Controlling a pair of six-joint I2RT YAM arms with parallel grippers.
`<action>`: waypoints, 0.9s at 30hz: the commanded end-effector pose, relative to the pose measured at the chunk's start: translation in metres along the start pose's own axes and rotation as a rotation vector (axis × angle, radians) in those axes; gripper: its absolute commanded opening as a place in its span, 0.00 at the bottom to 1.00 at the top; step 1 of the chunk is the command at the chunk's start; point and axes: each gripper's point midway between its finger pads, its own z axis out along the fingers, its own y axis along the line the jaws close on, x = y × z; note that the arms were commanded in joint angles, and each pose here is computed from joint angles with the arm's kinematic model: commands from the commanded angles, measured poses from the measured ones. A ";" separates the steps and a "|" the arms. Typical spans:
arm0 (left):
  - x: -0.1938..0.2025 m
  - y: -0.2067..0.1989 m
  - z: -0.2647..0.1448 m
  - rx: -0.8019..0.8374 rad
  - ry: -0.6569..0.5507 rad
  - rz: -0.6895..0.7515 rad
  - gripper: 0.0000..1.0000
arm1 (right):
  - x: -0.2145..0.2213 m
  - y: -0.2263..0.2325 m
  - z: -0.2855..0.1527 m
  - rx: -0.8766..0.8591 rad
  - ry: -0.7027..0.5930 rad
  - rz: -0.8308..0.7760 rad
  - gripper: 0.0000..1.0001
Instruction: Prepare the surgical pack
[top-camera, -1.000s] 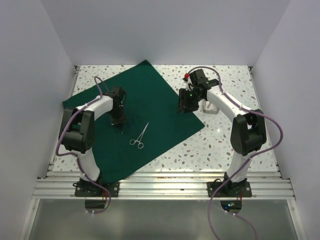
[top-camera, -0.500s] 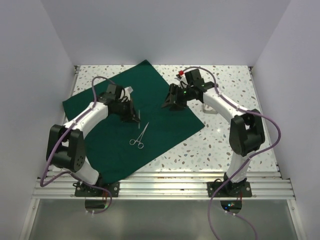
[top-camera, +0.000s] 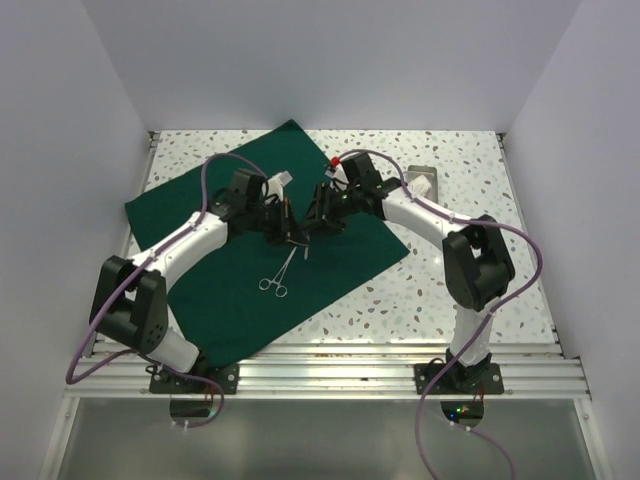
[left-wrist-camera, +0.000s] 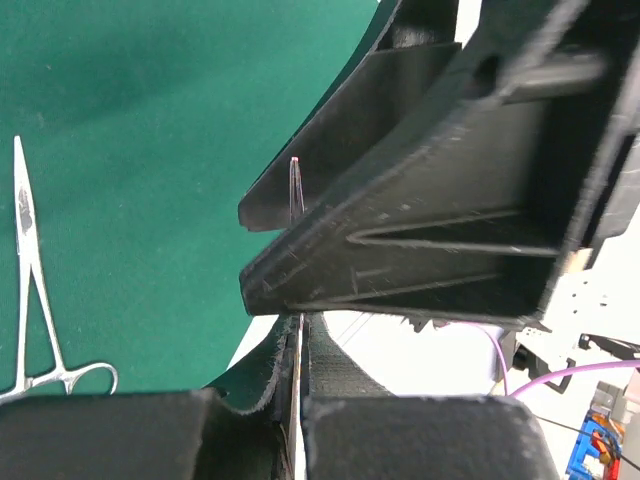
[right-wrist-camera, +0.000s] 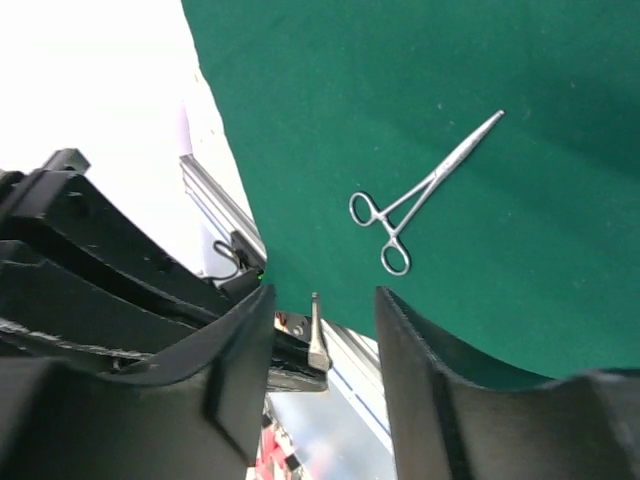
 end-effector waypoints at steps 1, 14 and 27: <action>-0.011 -0.021 -0.006 0.070 -0.038 0.033 0.00 | 0.003 -0.001 0.001 0.003 0.001 -0.004 0.46; -0.046 0.025 -0.013 -0.256 -0.060 0.157 0.57 | -0.071 -0.081 -0.066 0.421 -0.174 -0.107 0.00; -0.036 0.067 0.007 -0.365 0.009 0.151 0.29 | -0.198 -0.261 -0.216 1.113 -0.374 -0.092 0.00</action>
